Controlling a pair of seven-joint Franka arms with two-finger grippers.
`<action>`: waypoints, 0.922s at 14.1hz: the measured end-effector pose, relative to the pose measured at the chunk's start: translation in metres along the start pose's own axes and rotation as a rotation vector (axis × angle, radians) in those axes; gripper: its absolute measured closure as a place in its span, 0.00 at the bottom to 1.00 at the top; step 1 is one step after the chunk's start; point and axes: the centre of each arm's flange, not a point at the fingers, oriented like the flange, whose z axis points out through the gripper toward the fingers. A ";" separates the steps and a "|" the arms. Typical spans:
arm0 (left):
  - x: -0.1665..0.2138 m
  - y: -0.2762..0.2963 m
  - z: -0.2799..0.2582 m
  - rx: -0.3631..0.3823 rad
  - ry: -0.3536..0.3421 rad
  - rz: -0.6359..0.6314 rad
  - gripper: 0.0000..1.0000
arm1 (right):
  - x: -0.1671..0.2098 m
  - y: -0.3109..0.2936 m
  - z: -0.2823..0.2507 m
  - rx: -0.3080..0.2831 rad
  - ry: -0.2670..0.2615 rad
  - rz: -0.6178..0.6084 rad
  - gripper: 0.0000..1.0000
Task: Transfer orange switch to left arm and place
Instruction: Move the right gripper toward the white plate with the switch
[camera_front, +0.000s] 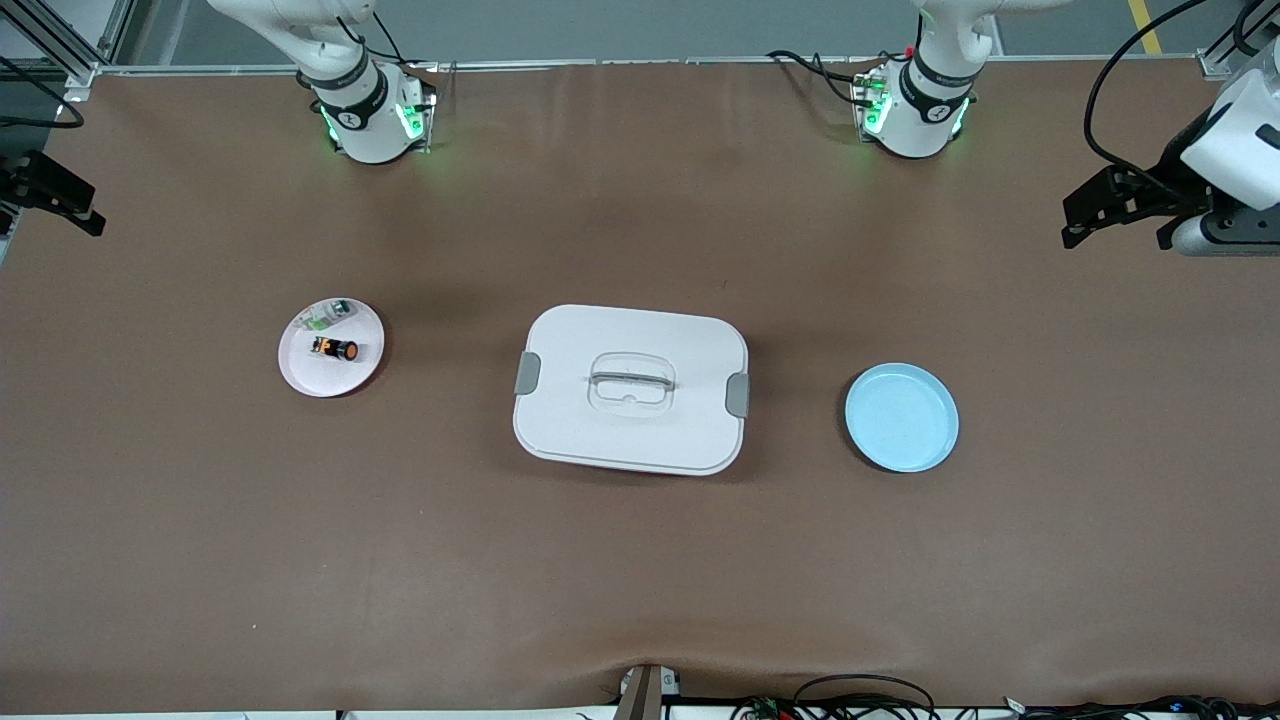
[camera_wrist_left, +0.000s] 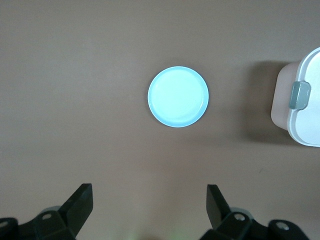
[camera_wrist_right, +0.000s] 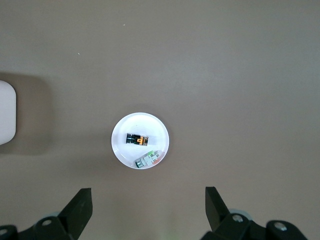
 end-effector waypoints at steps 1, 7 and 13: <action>0.000 0.000 0.000 0.000 0.000 0.000 0.00 | 0.000 0.000 0.000 0.000 0.000 0.000 0.00; 0.001 -0.002 0.001 0.000 -0.002 -0.003 0.00 | 0.000 0.000 0.000 0.000 0.000 -0.001 0.00; 0.014 -0.003 -0.002 -0.015 0.010 -0.005 0.00 | 0.000 0.000 0.000 0.000 -0.002 -0.001 0.00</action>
